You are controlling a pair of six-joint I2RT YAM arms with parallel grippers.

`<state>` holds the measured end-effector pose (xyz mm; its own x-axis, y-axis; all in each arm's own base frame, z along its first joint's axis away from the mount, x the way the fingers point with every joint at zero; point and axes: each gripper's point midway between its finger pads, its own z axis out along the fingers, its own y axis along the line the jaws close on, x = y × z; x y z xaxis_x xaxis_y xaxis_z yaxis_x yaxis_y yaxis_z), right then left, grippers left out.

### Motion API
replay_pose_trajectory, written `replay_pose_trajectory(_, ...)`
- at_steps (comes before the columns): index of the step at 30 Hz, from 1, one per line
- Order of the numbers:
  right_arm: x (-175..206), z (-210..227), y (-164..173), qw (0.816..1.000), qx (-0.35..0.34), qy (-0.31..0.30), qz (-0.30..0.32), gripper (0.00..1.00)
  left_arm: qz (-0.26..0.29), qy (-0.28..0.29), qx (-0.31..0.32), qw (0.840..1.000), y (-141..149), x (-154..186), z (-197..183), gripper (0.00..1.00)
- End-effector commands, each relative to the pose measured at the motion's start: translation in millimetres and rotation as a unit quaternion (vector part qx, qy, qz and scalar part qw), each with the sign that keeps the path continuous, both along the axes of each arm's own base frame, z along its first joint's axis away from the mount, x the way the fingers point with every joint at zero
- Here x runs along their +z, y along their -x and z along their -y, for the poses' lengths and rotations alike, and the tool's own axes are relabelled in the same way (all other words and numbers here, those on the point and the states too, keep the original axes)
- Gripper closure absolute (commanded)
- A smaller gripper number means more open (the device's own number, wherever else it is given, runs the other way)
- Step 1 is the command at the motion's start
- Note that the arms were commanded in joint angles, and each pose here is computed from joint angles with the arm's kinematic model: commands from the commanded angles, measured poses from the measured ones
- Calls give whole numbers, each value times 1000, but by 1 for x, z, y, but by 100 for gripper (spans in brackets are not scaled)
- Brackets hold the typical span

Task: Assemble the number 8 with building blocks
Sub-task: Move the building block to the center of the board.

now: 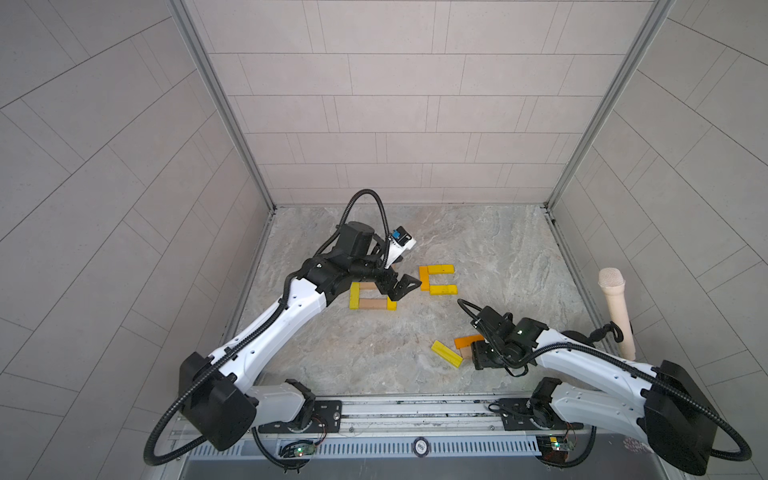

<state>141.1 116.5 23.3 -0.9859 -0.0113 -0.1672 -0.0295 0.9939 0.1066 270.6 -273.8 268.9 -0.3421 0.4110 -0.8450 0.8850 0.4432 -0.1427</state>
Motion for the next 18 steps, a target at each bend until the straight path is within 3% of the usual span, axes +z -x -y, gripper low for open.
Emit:
replay_pose_trajectory(1, -1, -4, -7, 1000, -14, -3, 11, 32, 19, 13, -10, 1000, 4, 13, 2, 0)
replay_pose_trajectory(9, 3, -3, -31, 997, -50, 9, 56, 43, 20, 11, -10, 1000, 4, 13, 2, 0)
replay_pose_trajectory(18, 0, -8, -59, 994, -76, 23, 79, 48, 20, 10, -9, 1000, 4, 12, 2, 0)
